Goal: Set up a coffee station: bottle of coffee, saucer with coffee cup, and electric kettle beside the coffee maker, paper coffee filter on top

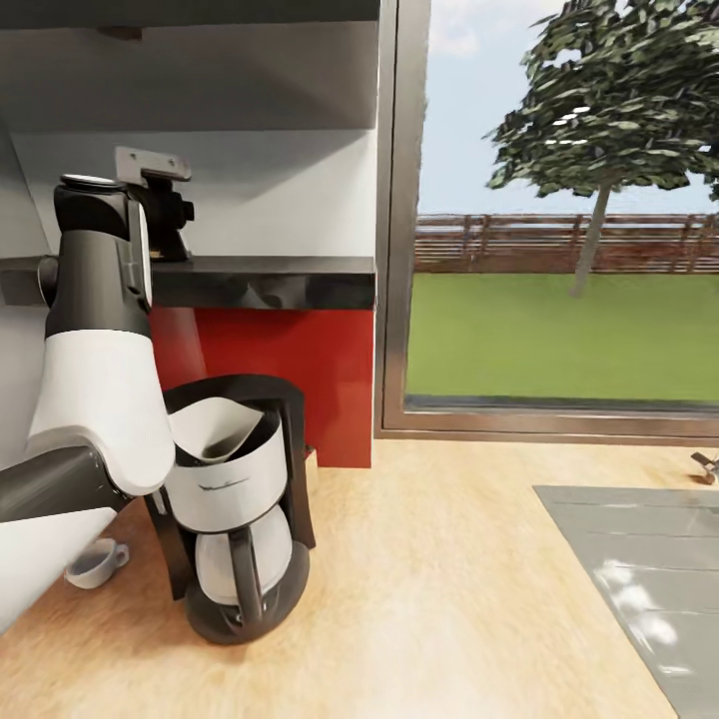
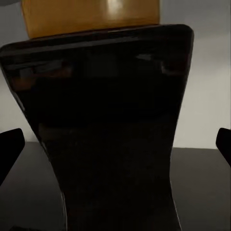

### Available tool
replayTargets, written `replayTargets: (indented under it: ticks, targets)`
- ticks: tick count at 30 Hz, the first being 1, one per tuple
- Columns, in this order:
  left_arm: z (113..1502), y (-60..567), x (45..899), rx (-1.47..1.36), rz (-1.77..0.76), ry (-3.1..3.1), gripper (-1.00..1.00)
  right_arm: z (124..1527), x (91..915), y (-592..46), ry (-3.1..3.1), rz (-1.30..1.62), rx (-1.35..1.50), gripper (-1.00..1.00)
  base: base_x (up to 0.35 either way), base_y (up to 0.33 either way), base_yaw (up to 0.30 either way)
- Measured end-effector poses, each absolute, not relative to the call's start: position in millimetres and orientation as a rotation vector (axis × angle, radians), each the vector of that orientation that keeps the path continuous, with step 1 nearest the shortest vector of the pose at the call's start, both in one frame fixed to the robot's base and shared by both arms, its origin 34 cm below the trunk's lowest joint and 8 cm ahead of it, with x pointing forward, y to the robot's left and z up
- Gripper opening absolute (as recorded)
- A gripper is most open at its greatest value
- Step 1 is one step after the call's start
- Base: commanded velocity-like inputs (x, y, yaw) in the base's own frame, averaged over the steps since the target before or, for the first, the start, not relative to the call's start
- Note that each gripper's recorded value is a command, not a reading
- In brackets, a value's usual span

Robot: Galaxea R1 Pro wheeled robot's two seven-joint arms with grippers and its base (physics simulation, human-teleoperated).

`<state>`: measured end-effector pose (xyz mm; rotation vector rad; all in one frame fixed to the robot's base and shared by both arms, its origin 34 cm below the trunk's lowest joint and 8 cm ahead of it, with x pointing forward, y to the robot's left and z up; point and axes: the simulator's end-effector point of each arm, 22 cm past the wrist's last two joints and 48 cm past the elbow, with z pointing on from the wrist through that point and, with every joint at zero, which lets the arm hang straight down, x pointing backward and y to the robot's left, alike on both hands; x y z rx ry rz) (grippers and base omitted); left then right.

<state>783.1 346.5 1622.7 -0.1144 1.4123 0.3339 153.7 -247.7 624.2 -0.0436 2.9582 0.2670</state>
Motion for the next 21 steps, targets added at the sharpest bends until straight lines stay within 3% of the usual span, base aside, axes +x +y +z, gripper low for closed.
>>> replayTargets:
  ticks: [21]
  targets:
    - [1614,361,784,-0.163,0.295,1.424,1.00,624,154,-248,2.959,0.267,-0.042,1.00,0.016,0.018,0.000]
